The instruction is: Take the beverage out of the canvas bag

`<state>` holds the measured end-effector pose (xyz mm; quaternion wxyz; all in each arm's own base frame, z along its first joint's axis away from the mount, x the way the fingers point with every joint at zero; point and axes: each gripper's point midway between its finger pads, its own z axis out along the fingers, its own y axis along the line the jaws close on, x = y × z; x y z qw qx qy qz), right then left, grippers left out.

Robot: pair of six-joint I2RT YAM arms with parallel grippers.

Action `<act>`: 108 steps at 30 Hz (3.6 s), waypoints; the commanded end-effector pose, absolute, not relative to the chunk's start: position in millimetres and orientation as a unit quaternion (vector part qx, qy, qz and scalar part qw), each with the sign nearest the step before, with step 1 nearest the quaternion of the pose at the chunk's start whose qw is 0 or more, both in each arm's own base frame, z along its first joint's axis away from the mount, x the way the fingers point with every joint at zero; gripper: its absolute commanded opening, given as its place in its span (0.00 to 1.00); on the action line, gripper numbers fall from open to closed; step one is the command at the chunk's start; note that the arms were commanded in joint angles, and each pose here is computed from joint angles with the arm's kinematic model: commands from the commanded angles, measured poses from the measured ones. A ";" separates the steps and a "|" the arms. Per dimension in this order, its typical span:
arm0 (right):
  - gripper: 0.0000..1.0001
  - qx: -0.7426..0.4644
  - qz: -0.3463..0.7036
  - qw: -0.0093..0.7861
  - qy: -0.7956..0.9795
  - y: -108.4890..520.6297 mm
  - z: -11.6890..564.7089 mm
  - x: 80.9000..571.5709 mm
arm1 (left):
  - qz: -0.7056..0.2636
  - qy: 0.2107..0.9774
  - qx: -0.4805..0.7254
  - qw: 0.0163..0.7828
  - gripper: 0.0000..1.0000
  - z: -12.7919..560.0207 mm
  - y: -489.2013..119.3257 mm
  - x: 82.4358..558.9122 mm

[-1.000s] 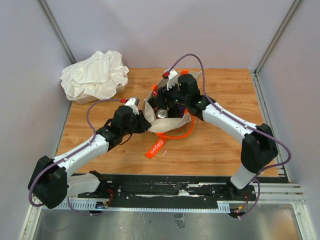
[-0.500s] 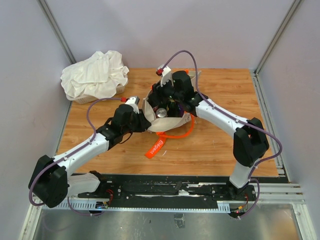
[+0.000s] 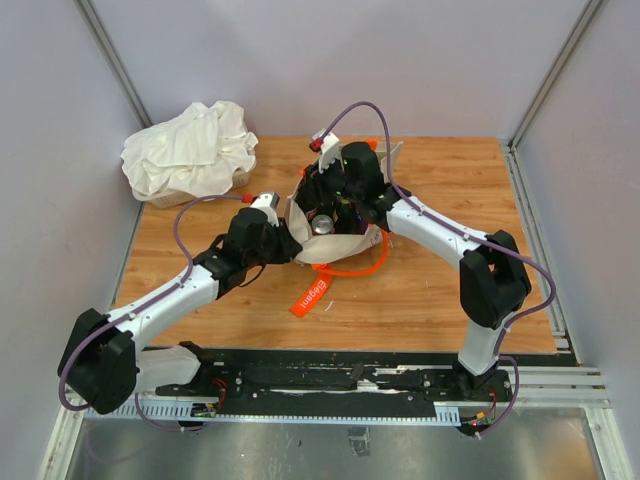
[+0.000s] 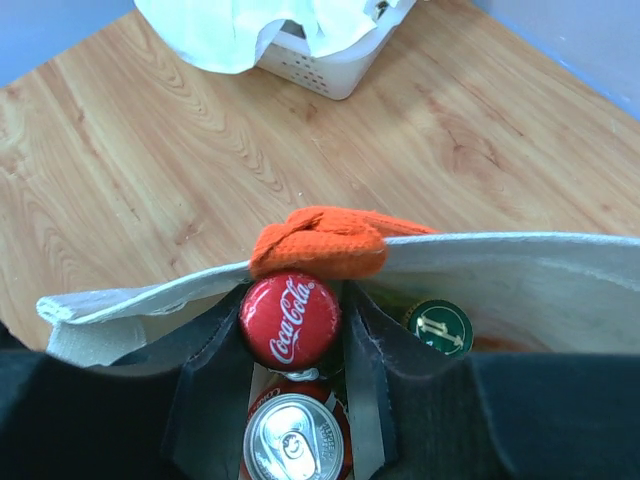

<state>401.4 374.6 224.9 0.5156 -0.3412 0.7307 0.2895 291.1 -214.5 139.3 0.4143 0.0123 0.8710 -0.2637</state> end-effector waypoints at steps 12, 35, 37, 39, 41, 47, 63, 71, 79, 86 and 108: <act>0.01 -0.381 0.331 0.531 0.680 394.1 265.9 385.7 | -0.204 0.905 0.012 0.374 0.24 102.7 -195.6 283.0; 0.01 -0.403 0.363 0.657 0.524 387.9 449.4 342.7 | -0.186 0.906 0.019 0.380 0.24 101.7 -192.8 289.5; 0.01 -0.402 0.359 0.664 0.519 381.4 465.2 336.7 | -0.186 0.906 0.018 0.380 0.24 101.8 -192.8 289.9; 0.01 -0.395 0.346 0.679 0.513 368.8 484.0 330.1 | -0.186 0.906 0.018 0.380 0.24 101.7 -192.6 289.7; 0.01 -0.389 0.325 0.694 0.510 353.4 501.2 323.3 | -0.185 0.906 0.016 0.381 0.24 101.4 -191.9 289.8; 0.01 -0.351 0.223 0.749 0.516 291.1 542.5 310.6 | -0.182 0.907 0.016 0.380 0.24 101.1 -190.5 289.0; 0.01 -0.148 -0.023 0.782 0.605 97.5 538.2 309.4 | -0.175 0.907 0.018 0.381 0.25 100.9 -187.1 287.6; 0.01 -0.080 -0.022 0.734 0.674 46.1 465.2 338.5 | -0.177 0.908 0.021 0.380 0.25 103.2 -189.1 288.8; 0.01 -0.031 -0.010 0.698 0.715 15.8 395.3 380.9 | -0.190 0.907 0.018 0.375 0.25 101.7 -194.0 288.1; 0.01 -0.038 0.011 0.706 0.707 12.0 346.5 404.0 | -0.193 0.908 0.017 0.371 0.23 100.9 -196.7 289.1; 0.01 -0.053 -0.018 0.783 0.620 6.2 346.4 435.3 | -0.195 0.907 0.020 0.372 0.20 102.5 -193.5 283.1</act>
